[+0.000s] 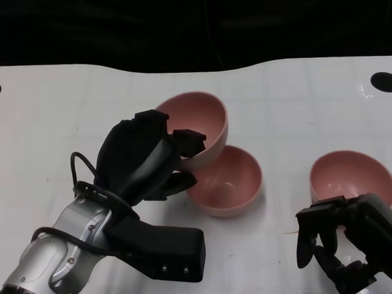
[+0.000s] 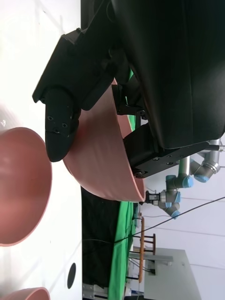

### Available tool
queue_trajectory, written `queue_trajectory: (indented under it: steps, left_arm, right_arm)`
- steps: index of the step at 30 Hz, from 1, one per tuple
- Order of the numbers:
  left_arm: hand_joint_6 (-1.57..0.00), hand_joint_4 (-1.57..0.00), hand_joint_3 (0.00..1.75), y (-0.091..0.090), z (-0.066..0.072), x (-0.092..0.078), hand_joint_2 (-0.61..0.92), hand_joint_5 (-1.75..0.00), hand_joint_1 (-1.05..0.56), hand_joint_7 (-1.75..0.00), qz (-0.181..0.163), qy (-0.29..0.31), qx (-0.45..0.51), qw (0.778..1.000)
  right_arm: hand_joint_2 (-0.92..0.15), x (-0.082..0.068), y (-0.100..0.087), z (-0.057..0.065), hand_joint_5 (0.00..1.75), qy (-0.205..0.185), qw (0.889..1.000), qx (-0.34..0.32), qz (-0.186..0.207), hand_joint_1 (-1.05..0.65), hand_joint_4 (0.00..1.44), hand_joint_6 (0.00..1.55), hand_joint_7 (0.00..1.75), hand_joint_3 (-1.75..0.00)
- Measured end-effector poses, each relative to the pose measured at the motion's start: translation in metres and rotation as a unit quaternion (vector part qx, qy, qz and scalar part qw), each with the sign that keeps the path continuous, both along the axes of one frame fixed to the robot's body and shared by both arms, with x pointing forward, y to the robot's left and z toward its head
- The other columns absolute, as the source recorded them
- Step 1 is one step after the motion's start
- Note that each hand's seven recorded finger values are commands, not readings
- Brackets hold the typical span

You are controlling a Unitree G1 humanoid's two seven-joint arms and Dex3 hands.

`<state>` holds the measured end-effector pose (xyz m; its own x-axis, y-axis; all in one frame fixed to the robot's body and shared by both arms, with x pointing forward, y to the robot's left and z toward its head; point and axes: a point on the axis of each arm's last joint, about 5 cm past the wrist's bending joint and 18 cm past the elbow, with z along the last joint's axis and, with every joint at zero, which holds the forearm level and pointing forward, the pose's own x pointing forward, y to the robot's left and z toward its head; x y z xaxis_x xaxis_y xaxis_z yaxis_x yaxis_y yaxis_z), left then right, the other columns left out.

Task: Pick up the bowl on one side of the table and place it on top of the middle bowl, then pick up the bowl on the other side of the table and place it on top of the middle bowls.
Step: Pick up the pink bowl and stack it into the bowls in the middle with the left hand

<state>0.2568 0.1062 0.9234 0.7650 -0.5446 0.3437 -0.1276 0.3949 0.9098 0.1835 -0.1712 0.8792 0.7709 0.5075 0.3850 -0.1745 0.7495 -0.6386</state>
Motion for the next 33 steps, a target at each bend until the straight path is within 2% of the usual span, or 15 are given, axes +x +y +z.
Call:
queue_trajectory:
  steps: [3, 5, 9, 17, 18, 21, 23, 26, 28, 31, 33]
  left_arm:
    - [-0.92, -0.87, 0.71, 0.0, 0.0, 0.0, 0.58, -1.65, -0.25, -1.08, 0.0, 0.0, 0.0, 1.0]
    - [-0.96, -0.91, 0.57, -0.002, -0.001, 0.0, 0.65, -1.53, -0.27, -0.9, -0.006, -0.002, 0.007, 1.0]
    - [-0.92, -0.91, 0.6, -0.015, 0.0, -0.001, 0.65, -1.52, -0.27, -1.04, -0.039, -0.008, 0.017, 0.999]
    - [-0.9, -0.91, 0.62, -0.017, 0.001, -0.001, 0.64, -1.52, -0.26, -1.07, -0.043, -0.011, 0.017, 0.999]
    - [-0.87, -0.9, 0.66, -0.017, 0.001, -0.001, 0.64, -1.58, -0.27, -1.15, -0.044, -0.011, 0.018, 0.999]
    - [-0.84, -0.89, 0.71, -0.019, 0.001, -0.001, 0.63, -1.63, -0.27, -1.22, -0.059, -0.004, 0.025, 0.998]
    - [-0.85, -0.91, 0.62, -0.022, 0.005, 0.0, 0.73, -1.37, -0.29, -1.04, -0.078, 0.014, 0.044, 0.996]
    - [-0.9, -0.92, 0.49, -0.029, 0.011, 0.003, 0.79, -1.27, -0.31, -0.92, -0.101, 0.04, 0.068, 0.992]
    - [-0.91, -0.94, 0.45, -0.031, 0.012, 0.002, 0.8, -1.27, -0.32, -0.95, -0.108, 0.05, 0.074, 0.99]
    - [-0.86, -0.91, 0.46, -0.032, 0.01, 0.002, 0.8, -1.37, -0.32, -1.06, -0.11, 0.056, 0.077, 0.989]
    - [-0.85, -0.91, 0.46, -0.032, 0.01, 0.003, 0.8, -1.37, -0.32, -1.07, -0.11, 0.059, 0.079, 0.989]
  right_arm:
    - [-0.02, 0.0, 0.0, 0.0, 1.68, 0.0, 1.0, 0.0, 0.0, 0.21, 1.01, 0.98, 1.28, -1.66]
    - [-0.02, 0.0, 0.0, 0.0, 1.68, 0.0, 1.0, 0.0, -0.001, 0.21, 1.01, 0.98, 1.29, -1.66]
    - [-0.02, 0.0, 0.002, 0.003, 1.69, -0.006, 1.0, 0.0, 0.002, 0.21, 1.01, 0.98, 1.28, -1.66]
    - [-0.02, -0.001, 0.002, 0.002, 1.69, -0.003, 1.0, 0.0, 0.001, 0.21, 1.01, 0.98, 1.28, -1.66]
    - [-0.02, -0.001, 0.002, 0.002, 1.69, -0.002, 1.0, 0.0, 0.002, 0.21, 1.0, 0.98, 1.28, -1.65]
    - [-0.03, -0.001, 0.003, 0.002, 1.68, -0.002, 1.0, 0.0, 0.003, 0.21, 1.0, 0.98, 1.28, -1.65]
    - [-0.04, -0.001, 0.003, 0.002, 1.68, -0.001, 1.0, 0.0, 0.003, 0.2, 0.99, 0.97, 1.28, -1.64]
    - [-0.03, -0.001, 0.003, 0.003, 1.68, -0.003, 1.0, 0.0, 0.004, 0.21, 1.0, 0.97, 1.27, -1.63]
    - [-0.03, -0.001, 0.003, 0.003, 1.67, -0.004, 1.0, 0.0, 0.004, 0.21, 1.0, 0.97, 1.26, -1.63]
    - [-0.03, -0.001, 0.003, 0.003, 1.67, -0.003, 1.0, 0.0, 0.003, 0.21, 1.0, 0.98, 1.25, -1.63]
    - [-0.03, -0.001, 0.003, 0.003, 1.67, -0.003, 1.0, 0.0, 0.003, 0.21, 1.0, 0.97, 1.25, -1.63]
